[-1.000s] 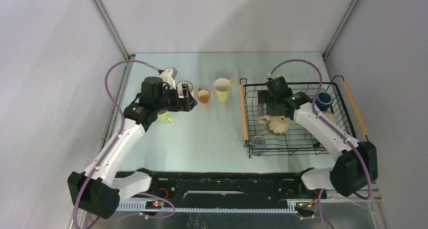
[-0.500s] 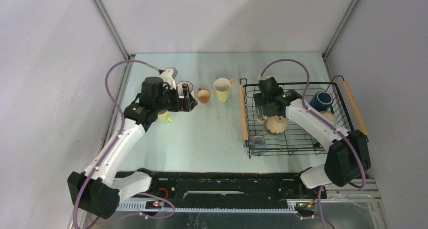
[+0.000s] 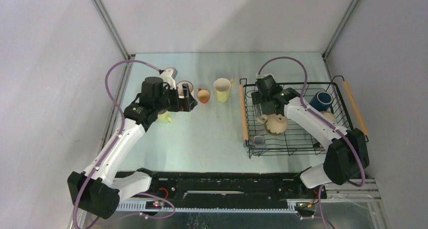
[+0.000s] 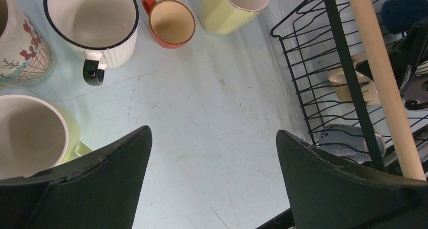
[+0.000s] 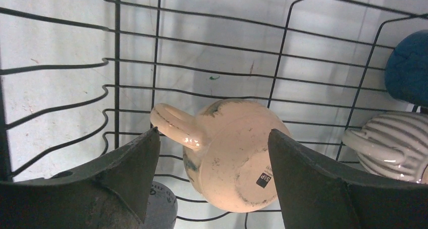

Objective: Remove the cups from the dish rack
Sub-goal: Unload the cup from the dish rack.

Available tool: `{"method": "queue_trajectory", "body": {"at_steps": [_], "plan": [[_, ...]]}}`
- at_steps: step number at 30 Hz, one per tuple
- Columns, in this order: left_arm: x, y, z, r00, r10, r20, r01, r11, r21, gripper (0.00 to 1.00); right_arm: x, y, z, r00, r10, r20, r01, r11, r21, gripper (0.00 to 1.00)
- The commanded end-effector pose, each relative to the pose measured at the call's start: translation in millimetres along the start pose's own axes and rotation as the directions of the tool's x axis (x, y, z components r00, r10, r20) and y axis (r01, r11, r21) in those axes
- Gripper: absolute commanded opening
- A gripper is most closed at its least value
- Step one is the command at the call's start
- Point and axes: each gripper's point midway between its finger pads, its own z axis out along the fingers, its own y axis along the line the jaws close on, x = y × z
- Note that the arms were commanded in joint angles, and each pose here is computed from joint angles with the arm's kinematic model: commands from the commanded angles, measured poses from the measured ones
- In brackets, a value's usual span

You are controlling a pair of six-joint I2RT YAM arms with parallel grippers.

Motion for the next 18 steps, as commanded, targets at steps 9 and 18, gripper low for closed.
{"method": "queue_trajectory", "body": {"at_steps": [9, 18], "plan": [[2.2, -2.2, 2.1, 1.0, 0.027, 0.006, -0.027, 0.999, 0.019, 1.0, -9.1, -0.3, -8.9, 0.996, -0.084, 0.01, 0.084, 0.996, 0.04, 0.85], [2.2, -2.6, 2.4, 1.0, 0.026, 0.004, -0.026, 0.999, 0.021, 1.0, 3.3, -1.8, -0.2, 0.988, -0.145, -0.052, 0.149, 0.986, 0.081, 0.85]]}}
